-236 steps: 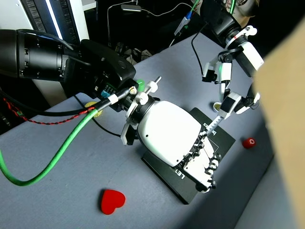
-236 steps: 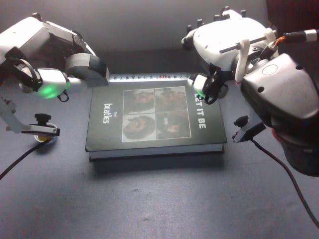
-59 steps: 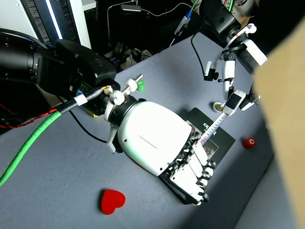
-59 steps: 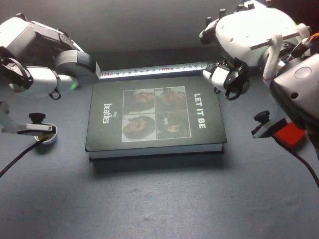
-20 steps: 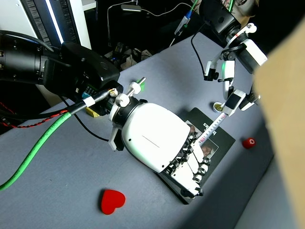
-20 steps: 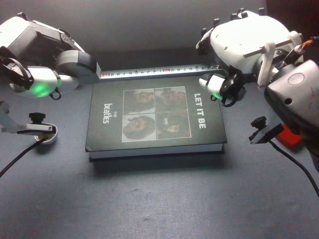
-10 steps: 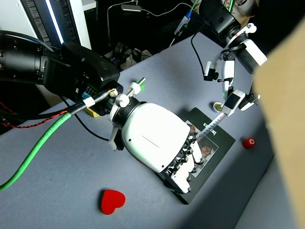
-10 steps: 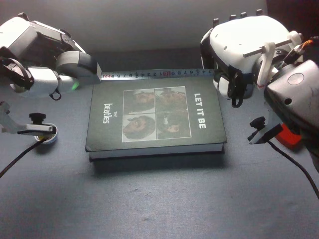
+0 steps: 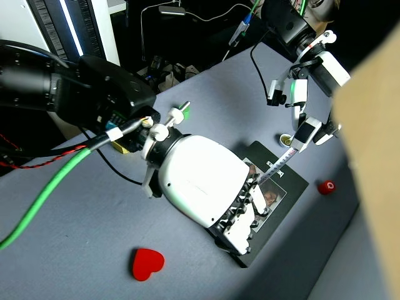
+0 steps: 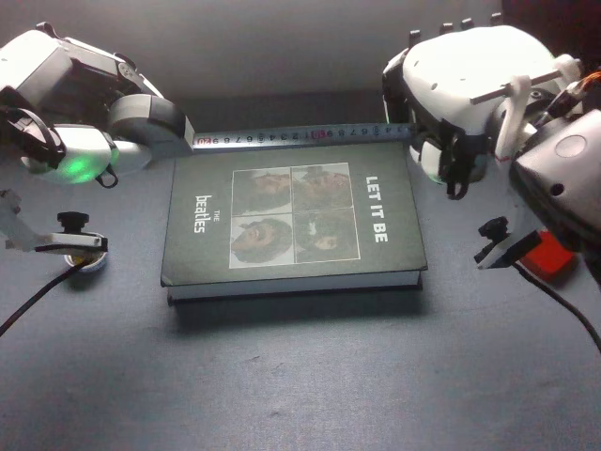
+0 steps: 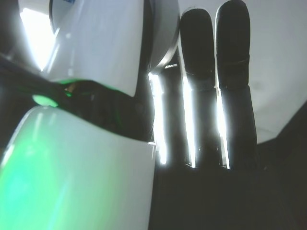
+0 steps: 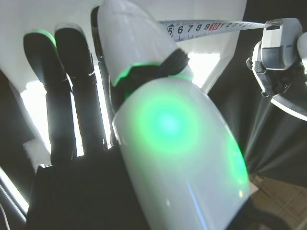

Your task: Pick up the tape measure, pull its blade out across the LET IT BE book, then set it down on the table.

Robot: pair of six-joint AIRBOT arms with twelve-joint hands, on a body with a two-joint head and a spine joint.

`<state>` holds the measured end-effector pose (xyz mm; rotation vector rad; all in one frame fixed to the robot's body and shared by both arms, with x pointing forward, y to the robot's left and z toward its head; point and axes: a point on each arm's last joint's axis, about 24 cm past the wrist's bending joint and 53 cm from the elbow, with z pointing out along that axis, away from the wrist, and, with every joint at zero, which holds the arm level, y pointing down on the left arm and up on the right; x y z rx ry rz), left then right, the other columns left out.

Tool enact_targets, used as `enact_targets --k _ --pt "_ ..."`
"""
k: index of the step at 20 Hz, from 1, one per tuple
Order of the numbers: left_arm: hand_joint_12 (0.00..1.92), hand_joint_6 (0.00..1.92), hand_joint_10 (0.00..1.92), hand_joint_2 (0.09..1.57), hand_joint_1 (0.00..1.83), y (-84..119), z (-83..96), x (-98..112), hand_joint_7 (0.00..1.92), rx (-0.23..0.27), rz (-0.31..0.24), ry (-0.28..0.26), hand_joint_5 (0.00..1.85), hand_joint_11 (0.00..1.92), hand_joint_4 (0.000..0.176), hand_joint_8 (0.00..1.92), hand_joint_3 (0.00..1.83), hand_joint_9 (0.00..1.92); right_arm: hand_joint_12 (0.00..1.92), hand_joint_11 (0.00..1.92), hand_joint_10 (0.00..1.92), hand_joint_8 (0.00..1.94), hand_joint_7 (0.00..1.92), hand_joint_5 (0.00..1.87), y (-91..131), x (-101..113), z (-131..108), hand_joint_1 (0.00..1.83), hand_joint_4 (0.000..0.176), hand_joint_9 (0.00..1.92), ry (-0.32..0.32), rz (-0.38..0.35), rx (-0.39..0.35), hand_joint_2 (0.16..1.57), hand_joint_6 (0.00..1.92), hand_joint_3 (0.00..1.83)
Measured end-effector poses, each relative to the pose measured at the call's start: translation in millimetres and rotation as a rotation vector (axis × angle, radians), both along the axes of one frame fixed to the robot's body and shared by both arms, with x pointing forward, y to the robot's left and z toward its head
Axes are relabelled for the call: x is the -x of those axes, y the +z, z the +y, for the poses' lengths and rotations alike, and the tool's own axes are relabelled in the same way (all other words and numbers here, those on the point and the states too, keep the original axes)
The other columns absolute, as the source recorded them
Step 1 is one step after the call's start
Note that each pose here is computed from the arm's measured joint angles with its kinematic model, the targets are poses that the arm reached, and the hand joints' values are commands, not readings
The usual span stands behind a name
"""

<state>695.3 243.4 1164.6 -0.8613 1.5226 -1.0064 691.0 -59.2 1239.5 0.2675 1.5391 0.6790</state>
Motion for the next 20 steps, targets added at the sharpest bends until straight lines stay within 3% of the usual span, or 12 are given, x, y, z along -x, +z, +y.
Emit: enact_targets --k 20 --pt "0.99 0.57 1.12 1.05 1.39 -1 -0.6 0 1.15 0.005 0.006 -0.001 1.13 0.83 0.0 0.79 0.0 0.94 1.46 0.64 1.42 1.04 0.92 0.74 3 4 -71 1.35 0.0 0.79 -0.077 0.005 0.01 1.18 1.26 0.0"
